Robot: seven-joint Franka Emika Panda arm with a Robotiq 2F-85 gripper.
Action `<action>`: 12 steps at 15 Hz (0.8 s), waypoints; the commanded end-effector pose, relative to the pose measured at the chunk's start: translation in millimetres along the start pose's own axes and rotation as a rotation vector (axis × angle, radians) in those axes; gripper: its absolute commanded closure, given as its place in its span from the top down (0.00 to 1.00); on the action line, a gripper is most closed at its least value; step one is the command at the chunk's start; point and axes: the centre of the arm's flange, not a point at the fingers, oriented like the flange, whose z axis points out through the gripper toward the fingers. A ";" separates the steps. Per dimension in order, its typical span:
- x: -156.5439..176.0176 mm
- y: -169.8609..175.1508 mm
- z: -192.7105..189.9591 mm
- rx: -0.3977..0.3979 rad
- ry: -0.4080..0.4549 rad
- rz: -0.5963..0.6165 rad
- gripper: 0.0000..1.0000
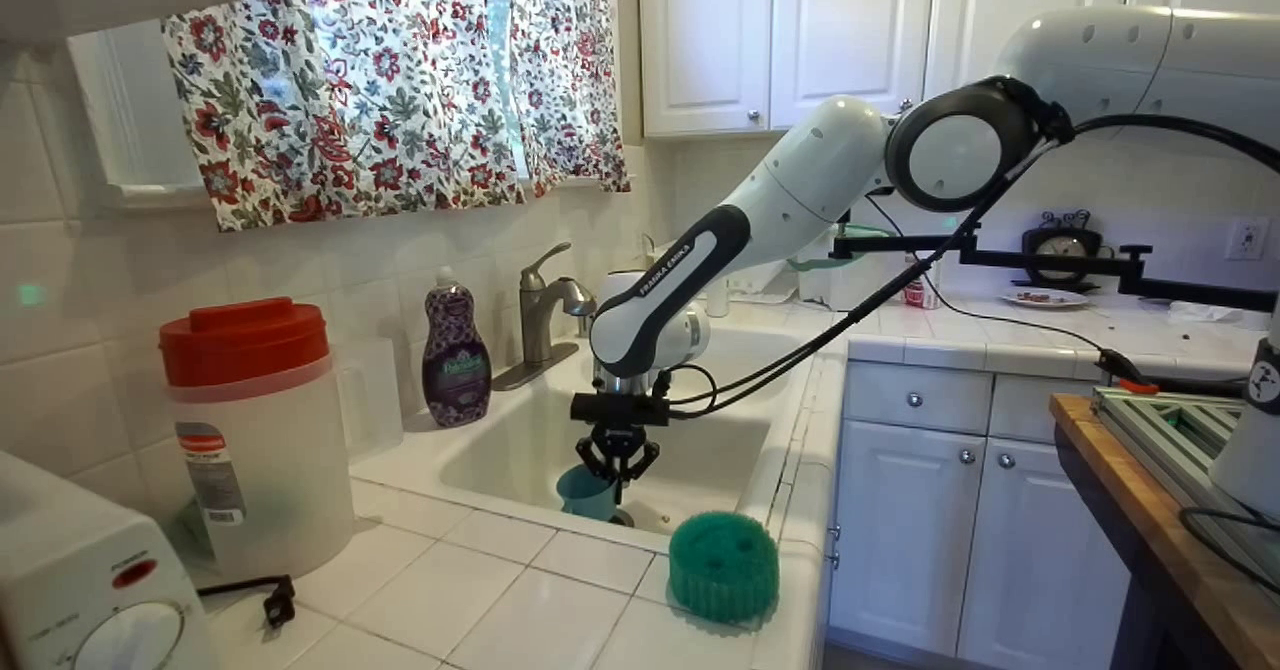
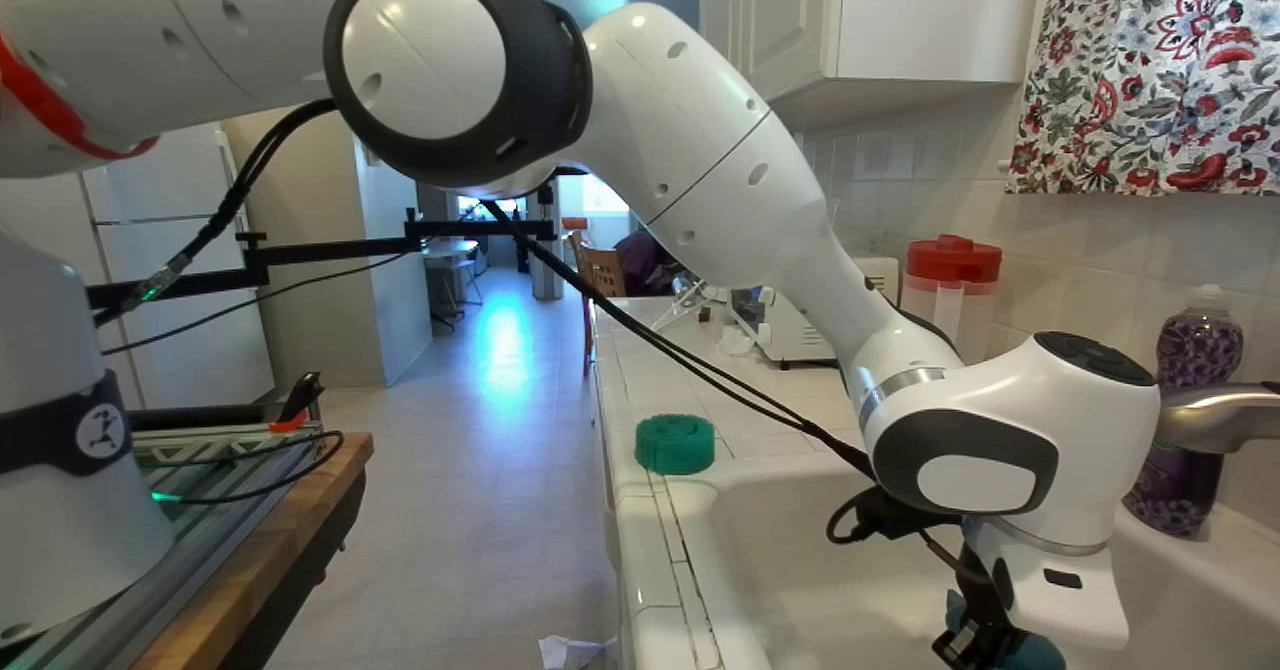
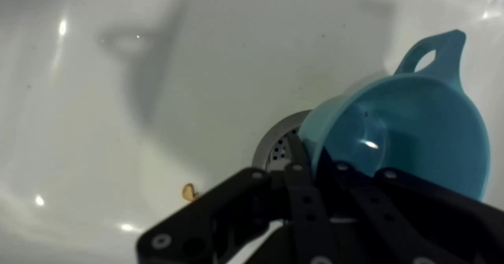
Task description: Put the cup into the sink
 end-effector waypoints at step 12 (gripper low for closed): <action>-36.0 -30.3 33.7 -0.188 -0.058 -0.133 0.02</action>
